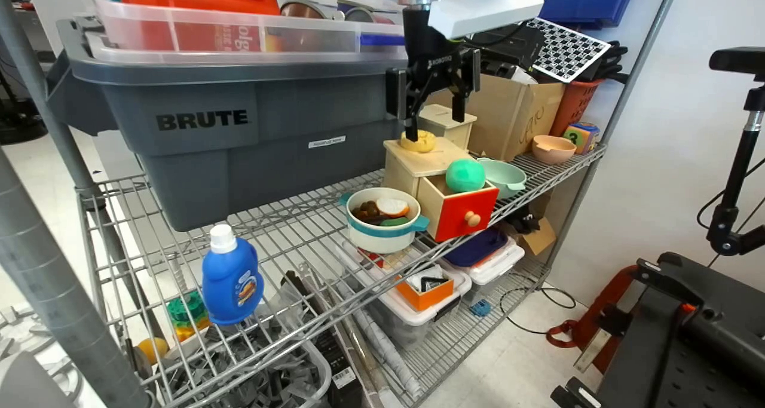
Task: Put the apple slice in the white pot.
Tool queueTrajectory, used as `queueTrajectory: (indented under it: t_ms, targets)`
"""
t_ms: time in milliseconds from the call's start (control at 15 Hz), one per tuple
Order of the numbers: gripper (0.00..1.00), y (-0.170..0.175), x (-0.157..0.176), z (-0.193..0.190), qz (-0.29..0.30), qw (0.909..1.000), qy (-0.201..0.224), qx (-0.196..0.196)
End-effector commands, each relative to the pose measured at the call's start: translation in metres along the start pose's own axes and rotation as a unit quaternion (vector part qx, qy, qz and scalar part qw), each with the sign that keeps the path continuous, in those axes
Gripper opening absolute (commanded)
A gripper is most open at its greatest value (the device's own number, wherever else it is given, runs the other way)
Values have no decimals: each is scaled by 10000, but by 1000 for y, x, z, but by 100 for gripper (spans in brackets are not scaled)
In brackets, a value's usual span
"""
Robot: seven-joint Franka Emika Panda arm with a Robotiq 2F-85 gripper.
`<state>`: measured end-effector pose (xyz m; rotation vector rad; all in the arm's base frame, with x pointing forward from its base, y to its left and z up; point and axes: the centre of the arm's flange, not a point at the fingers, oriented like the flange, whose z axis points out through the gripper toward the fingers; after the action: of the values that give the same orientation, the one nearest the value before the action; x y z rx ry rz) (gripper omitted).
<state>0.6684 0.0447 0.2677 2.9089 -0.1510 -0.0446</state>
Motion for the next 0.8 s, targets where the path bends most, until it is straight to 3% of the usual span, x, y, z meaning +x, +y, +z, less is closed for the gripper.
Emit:
queueTrajectory:
  t_ms: [0, 733]
  targets:
    - [100, -1, -55, -21, -7, 9998, 165, -70]
    - [100, 22, -137, -62, -97, 9995, 307, 8]
